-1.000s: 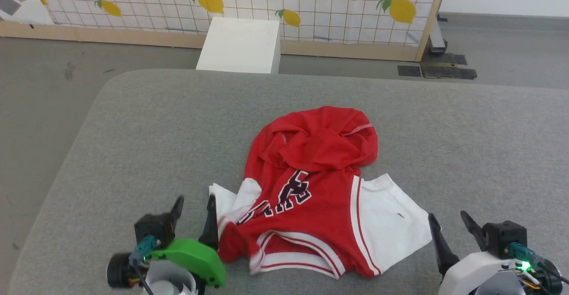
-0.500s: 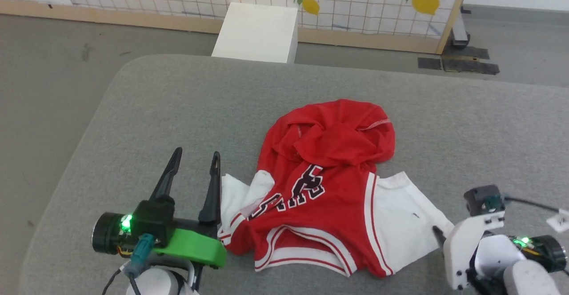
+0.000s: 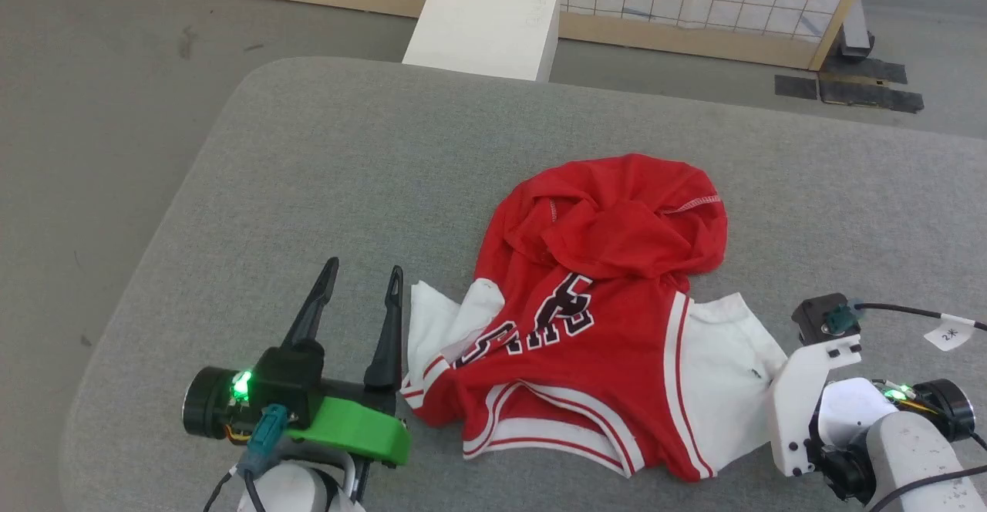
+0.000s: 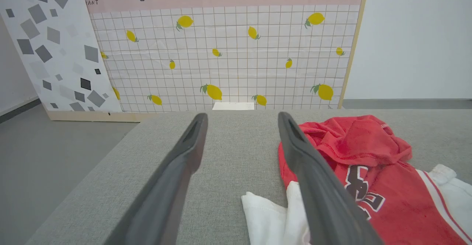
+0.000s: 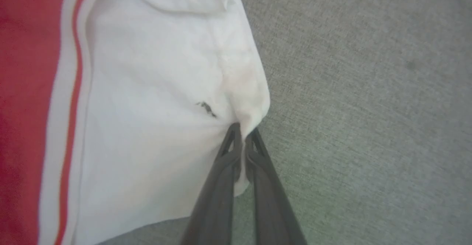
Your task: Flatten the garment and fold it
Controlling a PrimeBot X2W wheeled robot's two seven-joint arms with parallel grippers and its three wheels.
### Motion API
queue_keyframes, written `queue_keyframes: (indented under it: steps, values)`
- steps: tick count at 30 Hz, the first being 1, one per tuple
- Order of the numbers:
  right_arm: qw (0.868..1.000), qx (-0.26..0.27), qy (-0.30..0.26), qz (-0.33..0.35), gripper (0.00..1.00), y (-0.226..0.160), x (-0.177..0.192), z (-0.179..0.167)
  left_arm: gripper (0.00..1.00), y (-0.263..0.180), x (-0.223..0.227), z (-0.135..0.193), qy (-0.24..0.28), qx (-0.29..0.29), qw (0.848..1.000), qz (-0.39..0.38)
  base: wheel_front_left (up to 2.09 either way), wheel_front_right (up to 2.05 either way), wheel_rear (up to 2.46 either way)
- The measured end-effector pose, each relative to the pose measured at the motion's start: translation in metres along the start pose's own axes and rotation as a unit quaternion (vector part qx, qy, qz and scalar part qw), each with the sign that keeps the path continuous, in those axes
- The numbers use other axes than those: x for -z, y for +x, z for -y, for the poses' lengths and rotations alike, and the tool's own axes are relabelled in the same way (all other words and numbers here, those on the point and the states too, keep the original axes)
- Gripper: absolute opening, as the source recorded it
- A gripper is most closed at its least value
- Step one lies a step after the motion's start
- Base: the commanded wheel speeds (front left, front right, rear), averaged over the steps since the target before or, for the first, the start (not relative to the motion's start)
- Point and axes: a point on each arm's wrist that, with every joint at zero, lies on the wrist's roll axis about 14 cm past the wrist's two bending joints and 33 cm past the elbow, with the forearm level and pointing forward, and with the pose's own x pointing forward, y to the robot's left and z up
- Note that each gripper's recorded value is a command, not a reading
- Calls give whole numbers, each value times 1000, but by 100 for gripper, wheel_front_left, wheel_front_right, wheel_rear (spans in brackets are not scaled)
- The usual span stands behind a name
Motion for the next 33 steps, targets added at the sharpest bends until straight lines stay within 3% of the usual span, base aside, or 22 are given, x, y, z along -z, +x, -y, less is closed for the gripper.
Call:
queue_keyframes:
  steps: [7,12,17,18,19,20,25,33]
  values:
    - [998,52,31,28,0,-16,1,41,100,3,4,8,-3,15,1000,-4,0,0,0]
    - [992,107,58,24,0,-40,26,79,100,5,4,19,-12,30,999,-3,0,0,0]
    - [990,112,86,22,0,-52,48,77,100,7,9,29,-18,45,999,-8,0,0,0]
    - [990,110,89,21,29,-53,51,75,100,7,11,31,-19,49,999,-11,0,0,0]
    - [990,109,91,26,92,-54,52,73,100,7,12,33,-21,52,998,-13,0,0,0]
    - [989,109,95,40,100,-55,48,72,100,7,14,35,-22,55,998,-16,0,0,0]
    - [978,119,103,140,100,-70,15,75,100,2,33,44,-23,71,996,-51,0,0,0]
    - [930,164,96,315,100,-118,-38,94,100,3,53,83,-5,144,974,-173,0,0,0]
